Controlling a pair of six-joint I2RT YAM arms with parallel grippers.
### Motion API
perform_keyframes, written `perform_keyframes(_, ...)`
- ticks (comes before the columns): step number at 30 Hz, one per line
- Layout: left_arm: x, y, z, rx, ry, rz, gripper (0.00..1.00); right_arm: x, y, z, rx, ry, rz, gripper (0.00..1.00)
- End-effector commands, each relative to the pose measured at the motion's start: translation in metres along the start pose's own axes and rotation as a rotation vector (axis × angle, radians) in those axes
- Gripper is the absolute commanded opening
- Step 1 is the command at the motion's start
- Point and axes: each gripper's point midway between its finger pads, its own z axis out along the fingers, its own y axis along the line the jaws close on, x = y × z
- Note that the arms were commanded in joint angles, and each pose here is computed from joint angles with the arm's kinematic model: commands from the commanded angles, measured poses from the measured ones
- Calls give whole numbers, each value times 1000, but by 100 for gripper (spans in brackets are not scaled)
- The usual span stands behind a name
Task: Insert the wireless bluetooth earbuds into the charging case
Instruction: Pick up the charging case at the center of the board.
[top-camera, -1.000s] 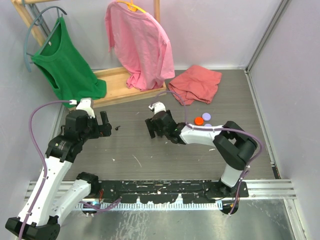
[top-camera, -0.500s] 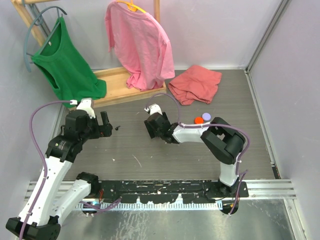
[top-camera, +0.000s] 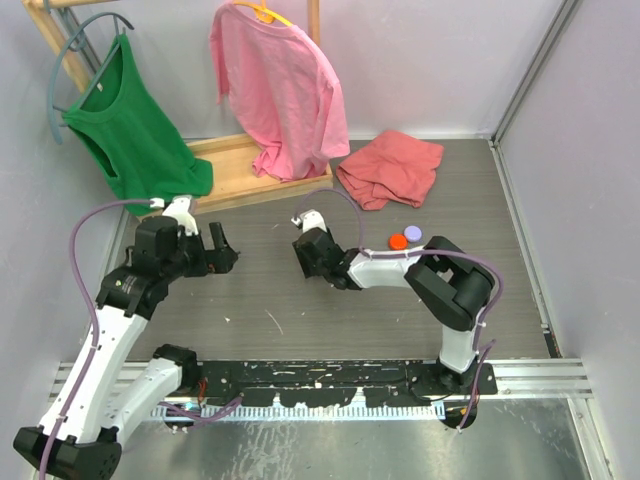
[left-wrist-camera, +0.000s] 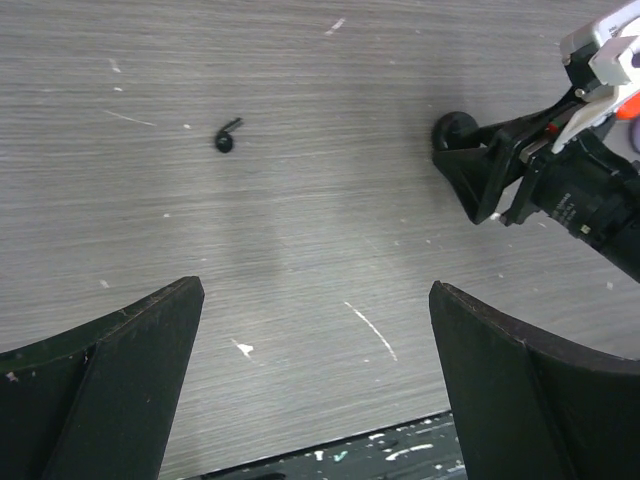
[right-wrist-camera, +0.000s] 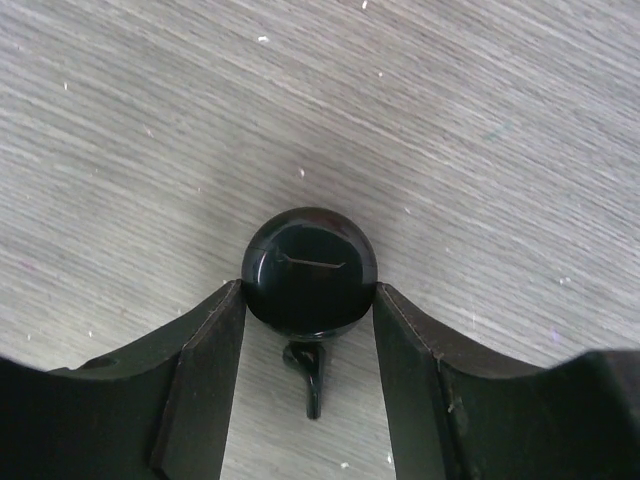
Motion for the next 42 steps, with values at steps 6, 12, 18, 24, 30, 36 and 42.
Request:
perform_keyframes(6, -1, -48, 10, 247, 21, -143, 98, -55, 28, -55, -140, -208, 11, 46)
perform_keyframes(12, 10, -61, 17, 323, 68, -230, 99, -71, 44, -90, -228, -328, -31, 46)
perform_keyframes(18, 14, -82, 17, 448, 98, -308, 92, -81, 58, -124, -326, -445, -81, 46)
perform_keyframes(24, 20, -97, 20, 550, 135, -371, 79, -88, 71, -152, -431, -550, -136, 46)
perform_keyframes(30, 19, -111, 22, 600, 142, -374, 69, -94, 79, -169, -504, -655, -197, 46)
perform_keyframes(36, 17, -120, 29, 621, 146, -363, 58, -99, 86, -176, -543, -720, -219, 45)
perform_keyframes(42, 21, -124, 37, 624, 164, -363, 52, -101, 90, -182, -576, -750, -226, 45)
